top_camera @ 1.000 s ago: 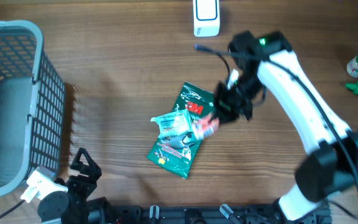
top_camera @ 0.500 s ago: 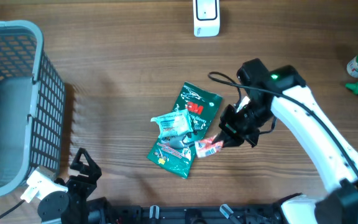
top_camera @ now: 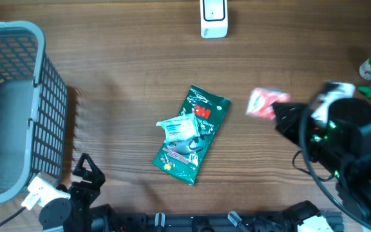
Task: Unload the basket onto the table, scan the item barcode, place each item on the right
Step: 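Lift the snack packet and raise it to the white scanner, then carry the snack packet to the right edge and release it, then move the right gripper to the green wipes pack and grasp it, then lift the wipes pack and hold it up to the white scanner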
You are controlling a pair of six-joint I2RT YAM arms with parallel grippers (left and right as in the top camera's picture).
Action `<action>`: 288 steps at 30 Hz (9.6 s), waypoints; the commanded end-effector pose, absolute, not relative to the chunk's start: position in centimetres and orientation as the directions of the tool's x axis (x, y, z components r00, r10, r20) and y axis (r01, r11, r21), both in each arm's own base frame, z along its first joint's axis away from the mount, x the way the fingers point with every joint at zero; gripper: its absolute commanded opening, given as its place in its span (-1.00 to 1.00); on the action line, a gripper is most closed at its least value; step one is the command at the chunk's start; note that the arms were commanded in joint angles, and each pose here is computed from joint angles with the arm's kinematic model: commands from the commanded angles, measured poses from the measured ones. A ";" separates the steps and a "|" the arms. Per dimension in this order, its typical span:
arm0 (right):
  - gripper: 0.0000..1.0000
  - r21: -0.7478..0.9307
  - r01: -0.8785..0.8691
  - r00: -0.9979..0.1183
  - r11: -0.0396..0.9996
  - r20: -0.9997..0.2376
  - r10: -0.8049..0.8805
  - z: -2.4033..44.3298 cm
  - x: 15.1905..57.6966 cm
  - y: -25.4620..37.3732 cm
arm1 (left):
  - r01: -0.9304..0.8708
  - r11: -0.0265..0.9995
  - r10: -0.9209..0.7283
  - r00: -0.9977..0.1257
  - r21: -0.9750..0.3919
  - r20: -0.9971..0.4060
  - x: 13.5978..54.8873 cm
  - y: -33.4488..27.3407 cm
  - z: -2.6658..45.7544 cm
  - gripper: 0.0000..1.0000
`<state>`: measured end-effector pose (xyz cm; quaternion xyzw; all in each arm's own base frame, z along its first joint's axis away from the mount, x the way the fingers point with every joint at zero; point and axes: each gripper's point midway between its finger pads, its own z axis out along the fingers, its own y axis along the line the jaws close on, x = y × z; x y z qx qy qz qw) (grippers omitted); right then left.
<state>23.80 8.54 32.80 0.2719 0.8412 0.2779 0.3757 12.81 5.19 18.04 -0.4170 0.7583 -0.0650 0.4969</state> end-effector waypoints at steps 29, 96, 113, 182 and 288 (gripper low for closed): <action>-0.92 0.354 -0.148 0.042 0.923 -0.931 0.364 15.2 62.4 17.9 | -0.578 0.635 -0.698 -0.147 -0.512 -0.700 12.7 5.4 18.0 1.00; 1.00 0.451 0.684 -0.047 0.573 -0.757 0.652 30.4 39.8 -20.1 | -0.578 0.635 -0.698 -0.147 -0.512 -0.700 12.7 5.4 18.0 1.00; 0.99 0.648 -0.071 -0.886 0.758 -0.391 0.250 23.6 32.4 18.3 | -0.578 0.635 -0.698 -0.147 -0.512 -0.700 12.7 5.4 18.0 1.00; -0.91 0.422 -0.304 -0.950 0.854 -0.205 -0.237 6.7 26.6 35.9 | -0.578 0.635 -0.698 -0.147 -0.512 -0.700 12.7 5.4 18.0 1.00; -0.92 0.111 -0.361 -0.569 0.926 -0.813 -0.125 18.3 54.3 23.6 | -0.578 0.635 -0.698 -0.147 -0.512 -0.700 12.7 5.4 18.0 1.00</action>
